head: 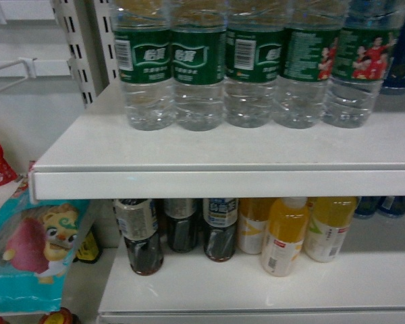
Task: Move water from second to third shelf
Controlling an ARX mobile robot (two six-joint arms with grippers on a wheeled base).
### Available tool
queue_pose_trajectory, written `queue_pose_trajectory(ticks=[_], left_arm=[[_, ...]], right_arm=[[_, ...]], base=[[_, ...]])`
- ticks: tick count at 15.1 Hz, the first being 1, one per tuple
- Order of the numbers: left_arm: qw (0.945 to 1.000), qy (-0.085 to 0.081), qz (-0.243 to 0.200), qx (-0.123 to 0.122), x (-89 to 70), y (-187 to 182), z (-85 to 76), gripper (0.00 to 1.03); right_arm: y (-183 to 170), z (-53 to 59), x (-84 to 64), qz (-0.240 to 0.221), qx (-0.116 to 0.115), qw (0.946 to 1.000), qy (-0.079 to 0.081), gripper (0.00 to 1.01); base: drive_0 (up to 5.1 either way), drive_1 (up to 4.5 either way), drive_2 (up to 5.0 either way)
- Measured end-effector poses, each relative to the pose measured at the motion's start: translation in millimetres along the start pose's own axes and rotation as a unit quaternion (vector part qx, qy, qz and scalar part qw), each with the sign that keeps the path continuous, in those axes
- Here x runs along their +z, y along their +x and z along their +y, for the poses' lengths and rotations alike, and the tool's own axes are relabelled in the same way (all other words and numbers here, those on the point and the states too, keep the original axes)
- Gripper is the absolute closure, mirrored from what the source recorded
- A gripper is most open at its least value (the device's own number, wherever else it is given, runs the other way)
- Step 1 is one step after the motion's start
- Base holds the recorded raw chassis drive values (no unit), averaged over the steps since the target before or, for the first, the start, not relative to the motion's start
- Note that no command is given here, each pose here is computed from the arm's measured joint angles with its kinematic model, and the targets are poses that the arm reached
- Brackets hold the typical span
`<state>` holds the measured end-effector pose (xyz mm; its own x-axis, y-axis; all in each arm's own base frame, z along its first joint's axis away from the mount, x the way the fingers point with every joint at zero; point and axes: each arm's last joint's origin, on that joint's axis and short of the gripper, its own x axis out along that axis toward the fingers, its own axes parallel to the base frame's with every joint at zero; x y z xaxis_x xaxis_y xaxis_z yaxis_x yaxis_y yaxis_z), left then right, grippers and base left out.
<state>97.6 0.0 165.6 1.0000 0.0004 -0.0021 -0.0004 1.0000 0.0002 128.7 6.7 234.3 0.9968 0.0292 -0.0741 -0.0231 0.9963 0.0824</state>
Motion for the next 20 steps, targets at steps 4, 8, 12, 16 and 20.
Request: queue_pose_trajectory(ticks=[4,8,12,16,20], left_arm=[[1.0,0.0,0.0,0.001,0.0,0.0,0.0,0.05],[1.0,0.0,0.0,0.0,-0.1,0.0,-0.1,0.05],[1.0,0.0,0.0,0.0,-0.1,0.0,-0.1,0.05],[1.0,0.0,0.0,0.0,-0.1,0.0,-0.1,0.05],[1.0,0.0,0.0,0.0,-0.1,0.0,-0.1,0.05]], right_arm=[[0.2,0.5,-0.3,0.002,0.007,1.0,0.0,0.59],[0.1,-0.1,-0.1,0.001,-0.001,1.0,0.0,0.59],[8.2,1.0,1.3,0.008,0.045,0.9989,0.011,0.59],[45.5,27.4,22.5,-0.012,0.1,0.9949,0.005,0.59],[95.1,45.9,17.6,0.032,0.11,0.9934,0.001,0.59]], base=[[-4.9,2.5,2.5],[0.0,0.0,0.0],[0.0,0.0,0.0],[0.0,0.0,0.0],[0.0,0.0,0.0]])
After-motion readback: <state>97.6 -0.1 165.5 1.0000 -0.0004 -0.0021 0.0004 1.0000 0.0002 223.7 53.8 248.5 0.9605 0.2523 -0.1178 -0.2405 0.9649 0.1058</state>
